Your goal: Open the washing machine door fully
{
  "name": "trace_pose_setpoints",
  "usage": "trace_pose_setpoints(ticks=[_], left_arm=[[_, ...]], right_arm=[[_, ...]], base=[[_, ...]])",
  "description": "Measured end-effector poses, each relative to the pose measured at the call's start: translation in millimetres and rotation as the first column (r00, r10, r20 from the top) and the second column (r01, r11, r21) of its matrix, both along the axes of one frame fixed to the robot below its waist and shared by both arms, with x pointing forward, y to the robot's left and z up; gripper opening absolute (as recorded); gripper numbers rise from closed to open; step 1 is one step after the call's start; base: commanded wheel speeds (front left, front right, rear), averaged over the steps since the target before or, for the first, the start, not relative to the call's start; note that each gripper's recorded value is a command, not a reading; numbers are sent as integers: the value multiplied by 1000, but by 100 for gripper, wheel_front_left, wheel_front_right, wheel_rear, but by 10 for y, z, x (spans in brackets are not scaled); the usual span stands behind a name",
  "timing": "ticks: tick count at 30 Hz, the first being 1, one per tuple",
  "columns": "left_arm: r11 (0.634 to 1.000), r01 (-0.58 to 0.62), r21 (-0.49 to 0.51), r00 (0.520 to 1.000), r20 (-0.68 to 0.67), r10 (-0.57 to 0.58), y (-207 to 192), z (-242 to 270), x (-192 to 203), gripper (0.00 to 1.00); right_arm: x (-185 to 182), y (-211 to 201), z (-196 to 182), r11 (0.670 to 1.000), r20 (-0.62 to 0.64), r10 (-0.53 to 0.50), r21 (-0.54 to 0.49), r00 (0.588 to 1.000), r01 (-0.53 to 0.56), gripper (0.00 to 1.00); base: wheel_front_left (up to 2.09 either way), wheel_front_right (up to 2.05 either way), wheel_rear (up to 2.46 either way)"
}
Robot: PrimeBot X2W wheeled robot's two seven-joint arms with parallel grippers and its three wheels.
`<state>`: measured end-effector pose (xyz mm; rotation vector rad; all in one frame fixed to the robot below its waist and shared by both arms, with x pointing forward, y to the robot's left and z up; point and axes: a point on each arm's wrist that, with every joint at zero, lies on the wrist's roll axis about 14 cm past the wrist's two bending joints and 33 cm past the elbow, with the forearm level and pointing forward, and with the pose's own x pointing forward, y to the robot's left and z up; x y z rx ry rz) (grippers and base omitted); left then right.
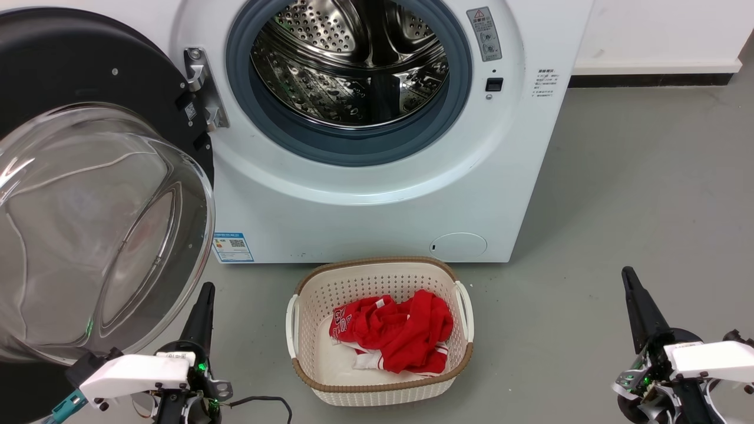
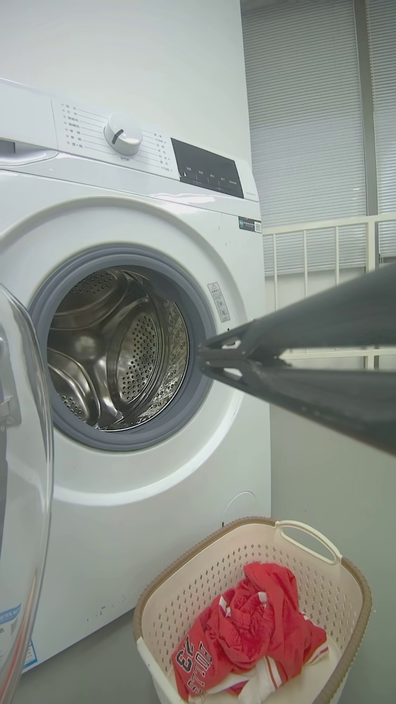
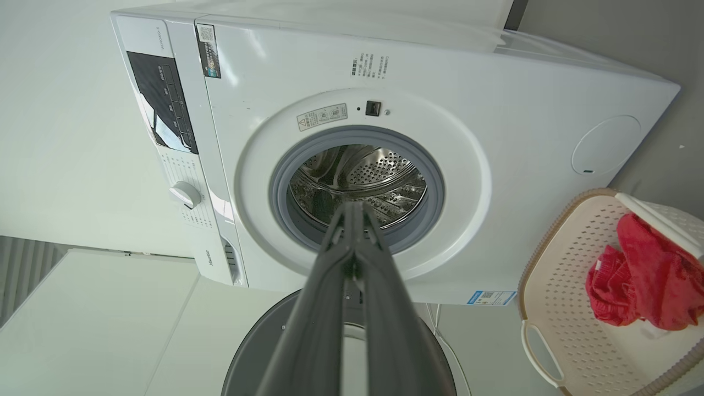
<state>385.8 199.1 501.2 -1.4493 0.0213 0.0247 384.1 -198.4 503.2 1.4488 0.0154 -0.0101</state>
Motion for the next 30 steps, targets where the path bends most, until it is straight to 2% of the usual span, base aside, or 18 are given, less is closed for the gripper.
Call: trace_pose_setpoints(ticks=[17,30], left_arm=[[993,3,-120,1000,19,-1,9,28,19,0],[992,4,-124,1000,19,-1,8,30,20,0]], right_arm=[[30,-19,8,993,6,-7,121,1000,6,0],[30,-16,6,992,5,-4,125,1000,3,0]], base=[[0,0,0],[0,0,0]])
